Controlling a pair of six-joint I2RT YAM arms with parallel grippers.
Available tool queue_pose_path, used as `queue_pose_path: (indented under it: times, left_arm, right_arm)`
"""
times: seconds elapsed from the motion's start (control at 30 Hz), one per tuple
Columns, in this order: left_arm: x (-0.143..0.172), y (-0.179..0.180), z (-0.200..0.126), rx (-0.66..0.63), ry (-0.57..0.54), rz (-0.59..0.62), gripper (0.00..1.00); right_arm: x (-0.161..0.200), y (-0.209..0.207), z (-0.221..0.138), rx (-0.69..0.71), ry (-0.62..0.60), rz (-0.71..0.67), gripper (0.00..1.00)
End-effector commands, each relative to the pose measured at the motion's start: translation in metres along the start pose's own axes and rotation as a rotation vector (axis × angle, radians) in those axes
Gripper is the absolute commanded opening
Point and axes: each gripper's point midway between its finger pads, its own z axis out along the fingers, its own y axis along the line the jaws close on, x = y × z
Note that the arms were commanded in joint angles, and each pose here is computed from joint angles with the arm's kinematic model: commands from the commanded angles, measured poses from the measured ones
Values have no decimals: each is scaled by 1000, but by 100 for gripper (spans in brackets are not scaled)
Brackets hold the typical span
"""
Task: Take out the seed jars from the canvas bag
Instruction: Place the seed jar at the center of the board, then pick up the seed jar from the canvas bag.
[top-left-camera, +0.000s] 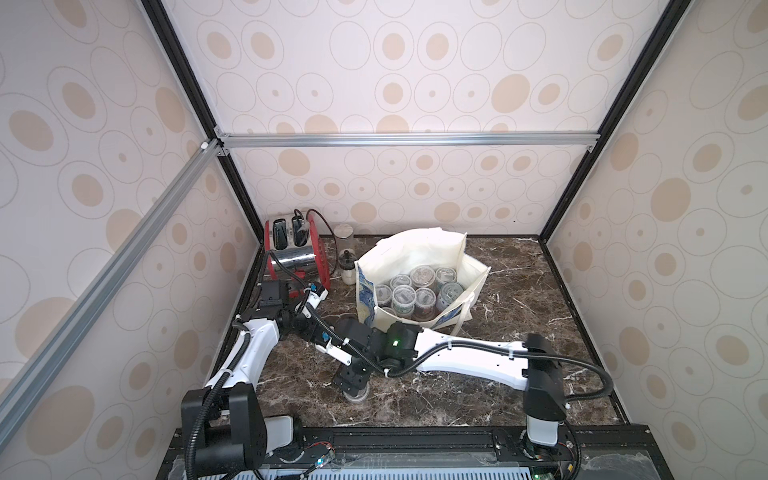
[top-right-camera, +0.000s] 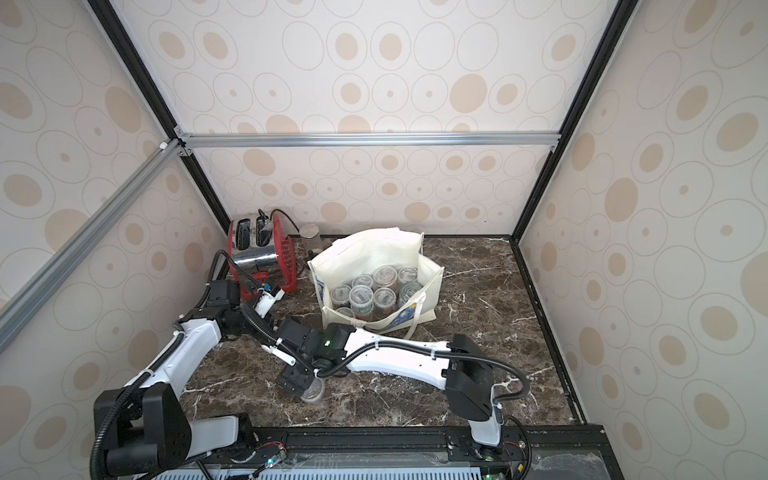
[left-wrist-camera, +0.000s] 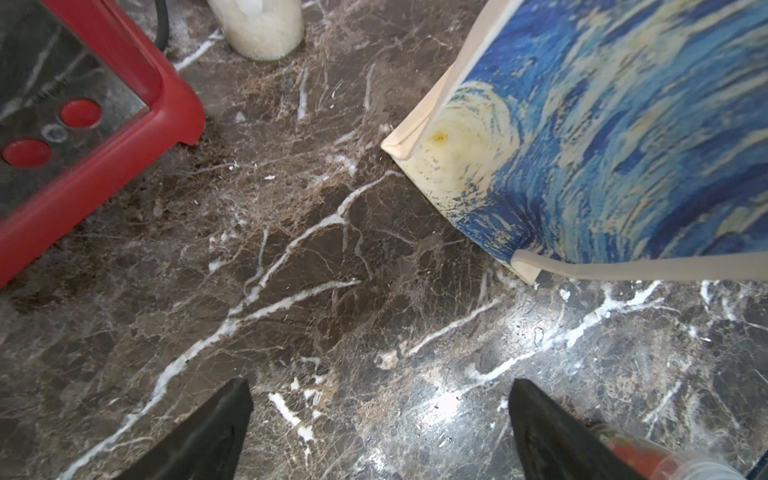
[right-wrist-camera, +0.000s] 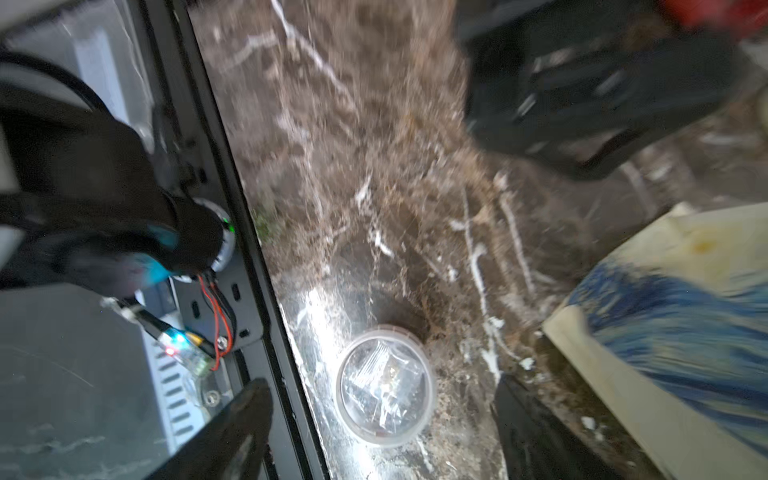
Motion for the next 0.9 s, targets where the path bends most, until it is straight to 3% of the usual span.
queue_pose_path:
  times: [0.0, 0.13, 0.33, 0.43, 0.6, 0.87]
  left_arm:
    - [-5, -6, -11, 14, -19, 65, 98]
    - [4, -7, -8, 14, 11, 95, 98]
    - [-2, -14, -16, 46, -5, 126, 98]
    - [-26, -18, -34, 69, -48, 135, 98]
    - [-78, -63, -81, 274, -177, 200, 98]
    - [-187, -60, -133, 196, -397, 224, 98]
  right_arm:
    - [-30, -36, -69, 154, -105, 24, 87]
    - [-23, -99, -102, 256, -63, 262, 85]
    - [24, -175, -119, 384, 70, 546, 86]
    - [41, -183, -114, 376, 122, 584, 86]
    - [56, -183, -113, 390, 180, 598, 87]
    - [71, -186, -105, 421, 225, 658, 100]
